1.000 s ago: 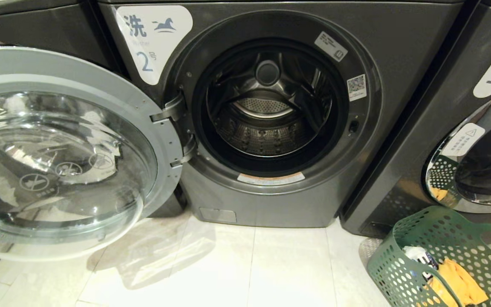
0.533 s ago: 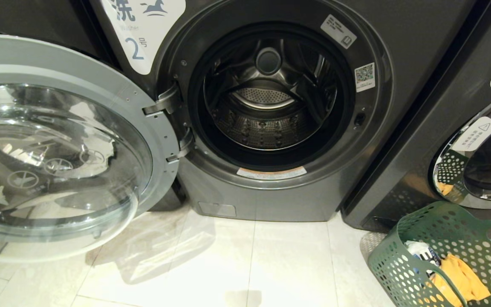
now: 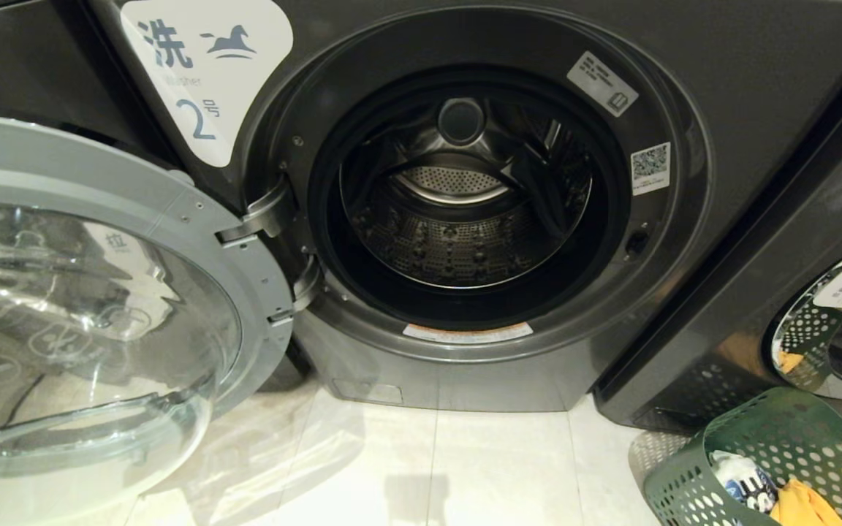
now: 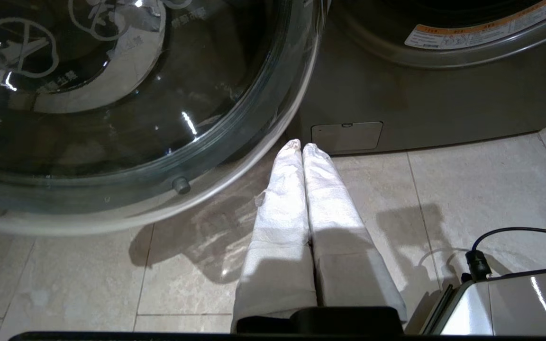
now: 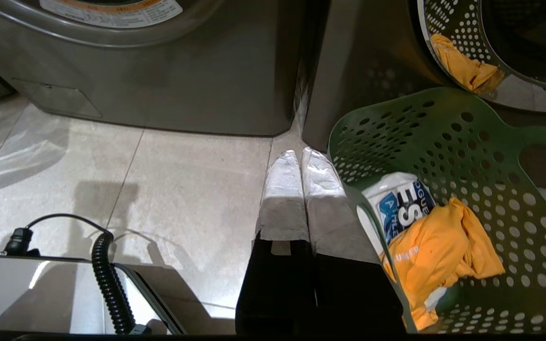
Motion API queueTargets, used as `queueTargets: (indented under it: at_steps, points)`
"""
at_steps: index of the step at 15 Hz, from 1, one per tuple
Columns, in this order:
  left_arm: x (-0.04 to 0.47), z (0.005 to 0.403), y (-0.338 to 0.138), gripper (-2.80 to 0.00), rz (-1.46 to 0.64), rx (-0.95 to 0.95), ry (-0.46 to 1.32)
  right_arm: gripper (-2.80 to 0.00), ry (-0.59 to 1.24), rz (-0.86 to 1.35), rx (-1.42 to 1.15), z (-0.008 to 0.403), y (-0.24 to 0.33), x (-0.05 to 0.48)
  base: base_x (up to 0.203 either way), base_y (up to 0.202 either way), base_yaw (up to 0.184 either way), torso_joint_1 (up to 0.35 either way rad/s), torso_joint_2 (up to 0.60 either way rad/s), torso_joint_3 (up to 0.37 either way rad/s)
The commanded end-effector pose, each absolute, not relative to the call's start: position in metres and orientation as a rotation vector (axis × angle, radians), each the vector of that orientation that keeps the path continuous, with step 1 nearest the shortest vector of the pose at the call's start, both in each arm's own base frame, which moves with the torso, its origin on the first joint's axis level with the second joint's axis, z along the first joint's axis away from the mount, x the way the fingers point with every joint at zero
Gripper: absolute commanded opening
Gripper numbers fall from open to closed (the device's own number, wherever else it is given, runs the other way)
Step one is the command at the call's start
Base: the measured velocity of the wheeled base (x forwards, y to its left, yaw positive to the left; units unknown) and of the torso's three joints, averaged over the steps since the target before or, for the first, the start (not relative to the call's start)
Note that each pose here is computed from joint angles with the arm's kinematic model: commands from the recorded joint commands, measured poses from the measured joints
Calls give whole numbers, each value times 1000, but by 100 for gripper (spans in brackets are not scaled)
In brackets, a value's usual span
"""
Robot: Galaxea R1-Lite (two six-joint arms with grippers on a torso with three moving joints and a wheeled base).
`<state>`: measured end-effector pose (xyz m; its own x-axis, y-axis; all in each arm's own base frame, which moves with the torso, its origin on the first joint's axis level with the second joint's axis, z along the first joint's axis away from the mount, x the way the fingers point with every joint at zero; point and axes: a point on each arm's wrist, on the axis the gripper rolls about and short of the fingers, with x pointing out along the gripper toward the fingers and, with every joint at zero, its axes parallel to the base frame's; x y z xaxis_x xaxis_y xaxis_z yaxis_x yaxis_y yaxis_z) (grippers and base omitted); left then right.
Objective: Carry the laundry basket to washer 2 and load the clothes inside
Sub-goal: Place the clothes into the washing machine
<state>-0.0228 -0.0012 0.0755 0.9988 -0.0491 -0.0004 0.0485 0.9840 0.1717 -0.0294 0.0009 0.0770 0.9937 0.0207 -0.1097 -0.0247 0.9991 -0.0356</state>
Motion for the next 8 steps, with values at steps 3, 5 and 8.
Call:
queueTargets:
  at_steps: [3,5,8]
  points:
    - [-23,75,-1,-280,-48,169,-2,-280,111,25,-46,77,1,-29,189,0,-3,4,5,4]
    - [-23,75,-1,-280,-42,158,0,-280,111,24,-47,77,1,-29,45,0,1,7,2,-4]
    - [-23,75,-1,-280,-42,158,0,-280,111,32,-133,77,1,-29,0,0,0,0,0,0]
